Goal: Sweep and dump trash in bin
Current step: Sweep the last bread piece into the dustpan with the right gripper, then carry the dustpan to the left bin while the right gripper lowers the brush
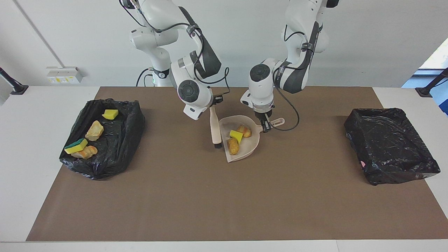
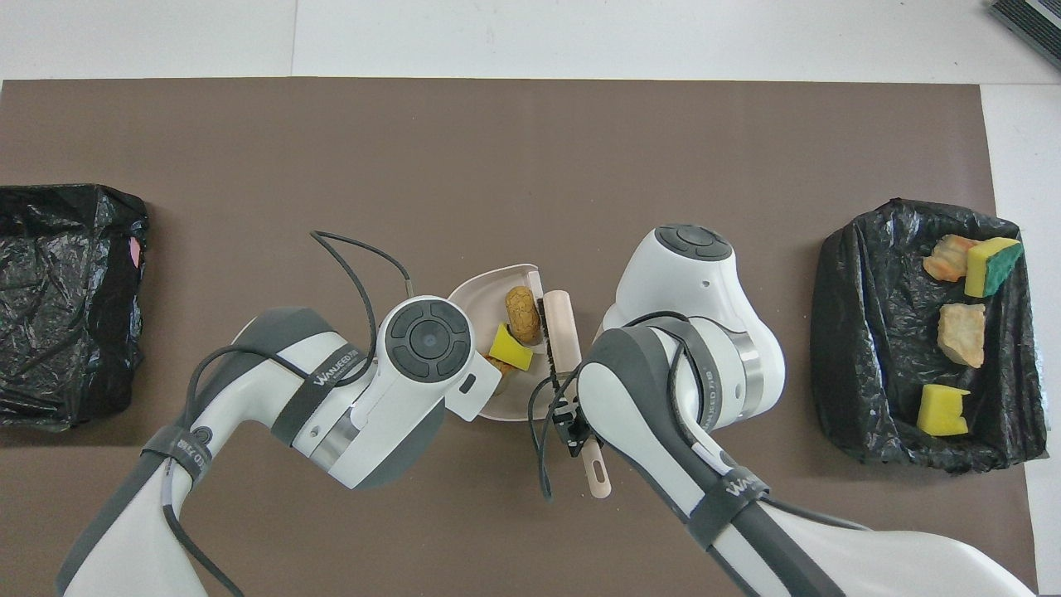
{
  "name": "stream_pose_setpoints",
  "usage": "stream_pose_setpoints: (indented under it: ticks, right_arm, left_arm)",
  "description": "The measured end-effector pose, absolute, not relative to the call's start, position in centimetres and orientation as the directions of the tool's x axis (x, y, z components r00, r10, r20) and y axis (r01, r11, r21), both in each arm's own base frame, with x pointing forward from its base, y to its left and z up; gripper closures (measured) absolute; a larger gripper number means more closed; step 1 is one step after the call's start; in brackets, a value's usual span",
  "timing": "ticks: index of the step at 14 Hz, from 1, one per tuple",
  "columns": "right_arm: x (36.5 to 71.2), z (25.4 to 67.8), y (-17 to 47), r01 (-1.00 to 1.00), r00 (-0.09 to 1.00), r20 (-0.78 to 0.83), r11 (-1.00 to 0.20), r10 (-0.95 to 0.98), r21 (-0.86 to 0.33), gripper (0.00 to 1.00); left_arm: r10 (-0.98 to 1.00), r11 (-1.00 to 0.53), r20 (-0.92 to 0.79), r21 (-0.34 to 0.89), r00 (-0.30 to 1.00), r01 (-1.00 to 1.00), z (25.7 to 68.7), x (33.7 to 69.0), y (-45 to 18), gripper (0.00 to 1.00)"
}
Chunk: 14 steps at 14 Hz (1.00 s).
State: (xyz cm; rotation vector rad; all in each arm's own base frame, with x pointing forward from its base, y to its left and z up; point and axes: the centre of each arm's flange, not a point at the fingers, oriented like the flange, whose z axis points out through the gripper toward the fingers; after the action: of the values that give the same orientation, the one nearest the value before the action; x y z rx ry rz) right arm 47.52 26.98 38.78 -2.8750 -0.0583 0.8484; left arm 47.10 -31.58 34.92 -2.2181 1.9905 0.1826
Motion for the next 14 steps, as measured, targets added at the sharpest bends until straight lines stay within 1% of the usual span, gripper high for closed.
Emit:
stream_pose_setpoints:
  ticks: [3,5,7,9,12,14]
  right_arm:
    - [44.6,43.5,25.8,-0.063,0.812,-0.583,-0.997,-0.022,-0.05,0.74]
    - [41.4,45.0,25.7,-0.069,0.816,-0.577,-0.997,-0.042,-0.024,0.74]
    - [37.2,43.9,27.6,-0.041,0.844,-0.536,-0.998,-0.013,-0.04,0.74]
    - [33.9,41.9,30.5,-0.026,0.868,-0.497,-0.998,0.004,-0.055,0.74]
    - [32.0,39.5,34.2,-0.064,0.889,-0.458,-0.995,-0.024,-0.072,0.74]
    - [31.6,37.4,36.0,-0.076,0.894,-0.445,-0.995,-0.039,-0.065,0.74]
  left_arm:
    - [-0.978,-0.08,-0.193,-0.024,0.083,-0.997,35.2,48.6,-29.2,0.68]
    - [-0.98,-0.056,-0.189,-0.018,0.058,-0.998,35.8,50.0,-26.7,0.68]
    - [-0.982,-0.032,-0.184,-0.019,0.035,-0.999,36.8,51.1,-24.4,0.68]
    - [-0.984,-0.028,-0.175,-0.029,0.032,-0.999,38.3,52.3,-21.3,0.68]
    - [-0.985,-0.042,-0.164,-0.054,0.05,-0.998,41.1,54.1,-14.7,0.68]
    - [-0.979,-0.115,-0.157,-0.081,0.127,-0.99,43.3,55.0,-8.3,0.68]
